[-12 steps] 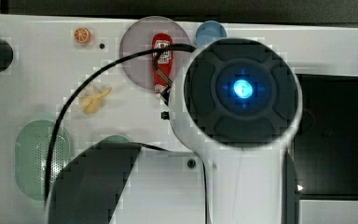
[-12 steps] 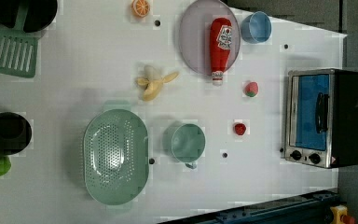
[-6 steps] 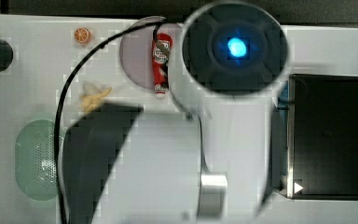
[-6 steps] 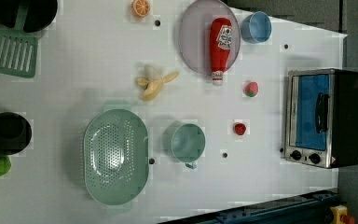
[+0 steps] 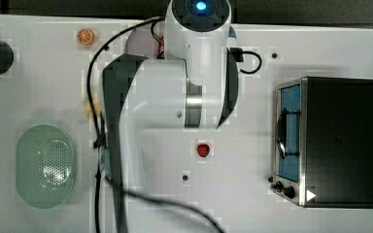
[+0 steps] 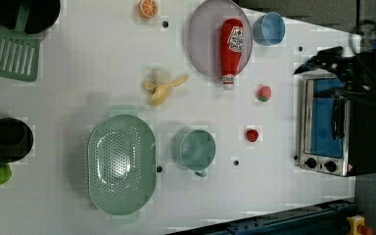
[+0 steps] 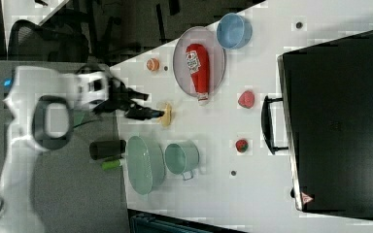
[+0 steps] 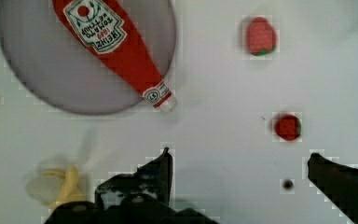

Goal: Pick ketchup from plate and place it on table.

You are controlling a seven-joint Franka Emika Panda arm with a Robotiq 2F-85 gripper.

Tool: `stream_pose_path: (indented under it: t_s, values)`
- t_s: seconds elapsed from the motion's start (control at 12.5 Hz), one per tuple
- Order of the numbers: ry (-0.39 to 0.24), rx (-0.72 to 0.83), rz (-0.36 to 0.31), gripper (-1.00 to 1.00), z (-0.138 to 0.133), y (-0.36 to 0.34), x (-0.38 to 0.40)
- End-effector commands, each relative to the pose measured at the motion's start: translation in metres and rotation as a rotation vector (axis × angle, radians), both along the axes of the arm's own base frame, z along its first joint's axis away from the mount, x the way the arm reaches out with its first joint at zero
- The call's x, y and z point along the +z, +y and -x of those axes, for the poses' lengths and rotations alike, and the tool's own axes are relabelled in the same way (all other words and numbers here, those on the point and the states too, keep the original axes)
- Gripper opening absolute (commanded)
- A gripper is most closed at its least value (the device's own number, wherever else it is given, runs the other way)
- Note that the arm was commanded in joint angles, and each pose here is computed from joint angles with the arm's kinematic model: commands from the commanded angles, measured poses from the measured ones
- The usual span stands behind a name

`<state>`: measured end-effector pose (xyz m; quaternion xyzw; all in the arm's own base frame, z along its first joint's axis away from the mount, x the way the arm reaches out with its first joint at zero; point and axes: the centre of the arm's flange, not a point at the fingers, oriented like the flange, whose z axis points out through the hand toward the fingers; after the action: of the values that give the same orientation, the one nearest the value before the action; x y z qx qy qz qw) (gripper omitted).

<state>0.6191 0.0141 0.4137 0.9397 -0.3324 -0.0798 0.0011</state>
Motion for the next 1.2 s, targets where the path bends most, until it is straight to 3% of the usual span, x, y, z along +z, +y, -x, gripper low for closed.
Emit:
stream_pose_path:
  t_s: [0.08,0.24,0.56,0.72,0.96,1.2]
  values:
    - [-0.053,0.177,-0.020,1.00,-0.016,0.010,-0.028]
    - [-0.082,0.325,-0.040,1.00,-0.029,0.017,-0.071]
    - [-0.201,0.573,-0.048,1.00,-0.052,0.033,-0.140]
    - [-0.249,0.632,-0.040,1.00,-0.058,0.042,-0.166]
    - [-0.257,0.673,-0.014,1.00,-0.060,0.047,-0.202]
    - [-0.305,0.706,0.020,1.00,-0.068,0.047,-0.223]
